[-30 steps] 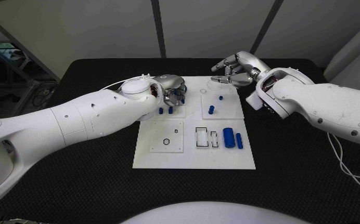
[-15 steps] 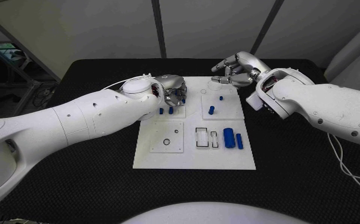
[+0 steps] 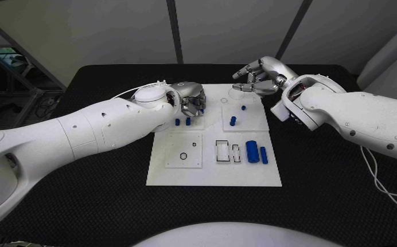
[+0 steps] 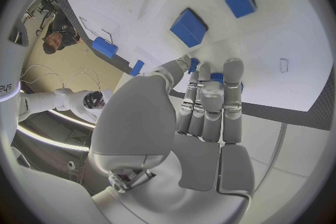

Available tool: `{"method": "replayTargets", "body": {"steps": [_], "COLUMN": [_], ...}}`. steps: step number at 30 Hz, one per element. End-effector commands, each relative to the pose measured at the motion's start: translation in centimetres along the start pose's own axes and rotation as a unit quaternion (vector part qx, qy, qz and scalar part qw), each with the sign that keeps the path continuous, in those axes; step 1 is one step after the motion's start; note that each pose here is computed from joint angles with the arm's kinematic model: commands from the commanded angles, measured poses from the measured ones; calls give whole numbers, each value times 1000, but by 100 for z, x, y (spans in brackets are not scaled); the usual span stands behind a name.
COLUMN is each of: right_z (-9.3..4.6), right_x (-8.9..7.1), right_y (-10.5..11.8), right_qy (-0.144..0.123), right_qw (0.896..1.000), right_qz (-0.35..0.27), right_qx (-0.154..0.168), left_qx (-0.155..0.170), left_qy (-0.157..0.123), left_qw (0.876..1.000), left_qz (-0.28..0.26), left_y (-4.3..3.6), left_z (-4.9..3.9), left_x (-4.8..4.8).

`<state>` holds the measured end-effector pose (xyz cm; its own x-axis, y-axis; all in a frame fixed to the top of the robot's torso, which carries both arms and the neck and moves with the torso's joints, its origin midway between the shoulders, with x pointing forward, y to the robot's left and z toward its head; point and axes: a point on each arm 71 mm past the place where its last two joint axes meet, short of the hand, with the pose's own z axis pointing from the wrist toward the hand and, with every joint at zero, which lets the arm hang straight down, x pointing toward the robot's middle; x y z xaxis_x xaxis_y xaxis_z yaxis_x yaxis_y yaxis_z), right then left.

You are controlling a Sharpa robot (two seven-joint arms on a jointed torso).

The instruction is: Assemble the parts on the task board

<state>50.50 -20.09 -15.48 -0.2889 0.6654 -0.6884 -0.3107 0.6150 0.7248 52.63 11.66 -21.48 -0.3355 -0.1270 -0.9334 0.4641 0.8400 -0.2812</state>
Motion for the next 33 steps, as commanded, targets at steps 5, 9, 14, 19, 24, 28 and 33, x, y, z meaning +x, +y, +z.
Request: {"method": "replayTargets", "body": {"steps": [5, 9, 14, 19, 24, 28, 33], "right_z": [5, 6, 7, 10, 13, 14, 11], "right_x": [4, 5, 5, 6, 5, 5, -8], "right_y": [20, 20, 20, 21, 17, 15, 1], "right_qy": [1, 2, 1, 1, 1, 1, -1], "right_qw": [1000, 1000, 1000, 1000, 1000, 1000, 1000], "right_qz": [-1, -1, -1, -1, -1, -1, -2], "right_qx": [-4, -4, -4, -4, -4, -4, -3], "left_qx": [7, 8, 6, 4, 4, 5, 8], "left_qy": [18, 17, 11, 4, -3, -12, -40], "left_qw": [1000, 1000, 1000, 1000, 1000, 1000, 998], "left_qz": [-3, -5, -10, -14, -20, -25, -38], "left_y": [-24, -22, -15, -5, 8, 23, 45], "left_z": [4, 3, 1, -6, -30, -65, -133], "left_x": [55, 54, 44, 35, 30, -7, -176]}}
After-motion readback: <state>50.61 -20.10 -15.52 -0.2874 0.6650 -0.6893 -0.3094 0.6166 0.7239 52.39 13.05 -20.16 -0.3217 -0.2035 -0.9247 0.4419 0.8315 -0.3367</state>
